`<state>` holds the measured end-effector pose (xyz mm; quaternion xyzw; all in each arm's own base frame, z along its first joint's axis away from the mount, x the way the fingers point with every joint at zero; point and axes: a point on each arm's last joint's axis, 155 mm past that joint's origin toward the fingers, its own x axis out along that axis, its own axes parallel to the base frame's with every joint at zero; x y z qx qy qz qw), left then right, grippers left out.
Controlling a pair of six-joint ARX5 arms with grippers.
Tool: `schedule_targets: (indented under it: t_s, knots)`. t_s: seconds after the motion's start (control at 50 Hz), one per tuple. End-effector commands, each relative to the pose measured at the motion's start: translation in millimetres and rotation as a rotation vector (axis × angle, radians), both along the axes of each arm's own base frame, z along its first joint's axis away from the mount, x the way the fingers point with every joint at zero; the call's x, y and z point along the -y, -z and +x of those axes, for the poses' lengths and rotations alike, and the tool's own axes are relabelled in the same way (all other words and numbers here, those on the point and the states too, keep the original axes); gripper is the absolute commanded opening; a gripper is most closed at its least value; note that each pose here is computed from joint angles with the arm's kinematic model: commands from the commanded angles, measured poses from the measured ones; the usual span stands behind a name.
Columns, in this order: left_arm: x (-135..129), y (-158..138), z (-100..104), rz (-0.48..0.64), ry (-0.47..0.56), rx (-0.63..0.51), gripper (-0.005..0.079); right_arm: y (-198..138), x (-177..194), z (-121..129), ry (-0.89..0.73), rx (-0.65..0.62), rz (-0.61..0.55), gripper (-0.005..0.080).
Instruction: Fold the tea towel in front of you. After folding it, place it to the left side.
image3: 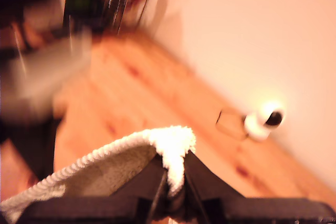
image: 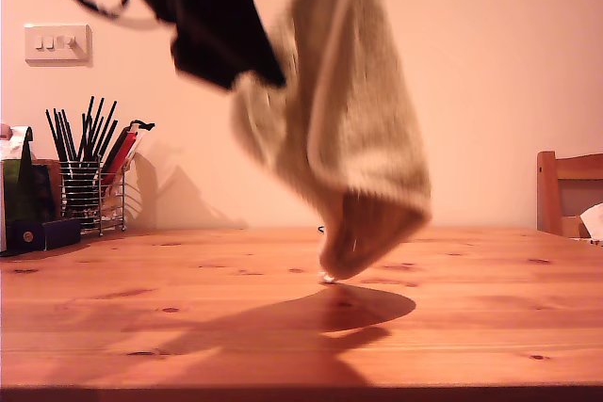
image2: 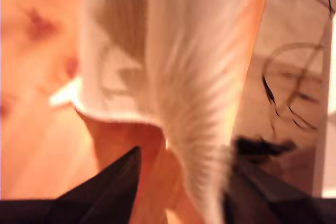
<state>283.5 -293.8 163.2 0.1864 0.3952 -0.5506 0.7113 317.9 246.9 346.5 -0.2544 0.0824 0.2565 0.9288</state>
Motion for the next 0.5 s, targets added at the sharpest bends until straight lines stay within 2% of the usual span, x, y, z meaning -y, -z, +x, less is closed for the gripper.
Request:
schedule_targets:
  t_s: [0.0, 0.06, 0.16, 0.18, 0.32, 0.48]
  knots:
    - [5.3, 10.2, -2.2, 0.021, 0.023, -0.012, 0.0346, -3.2, 0.3, 0.2, -0.002, 0.006, 0.007, -0.0013]
    - [4.6, 14.8, -0.8, 0.044, 0.018, -0.006, 0.0241, -0.1, 1.1, -0.4, -0.001, -0.003, -0.003, -0.0013]
    - [0.6, 16.5, 1.5, 0.076, 0.037, 0.036, -0.0037, 11.6, 4.3, -2.8, 0.000, -0.038, -0.039, -0.0013]
    - [-0.8, 15.8, 2.6, 0.082, 0.032, 0.044, -0.0014, 14.6, 5.6, -3.2, 0.002, -0.048, -0.049, -0.0013]
    - [-16.0, 7.2, 14.2, 0.135, 0.006, 0.135, -0.0021, 37.2, 23.5, -2.4, 0.035, -0.122, -0.118, -0.0013]
    - [-24.9, -9.9, 17.4, 0.123, -0.019, 0.179, -0.0021, 59.3, 41.5, -2.0, 0.050, -0.212, -0.162, -0.0013]
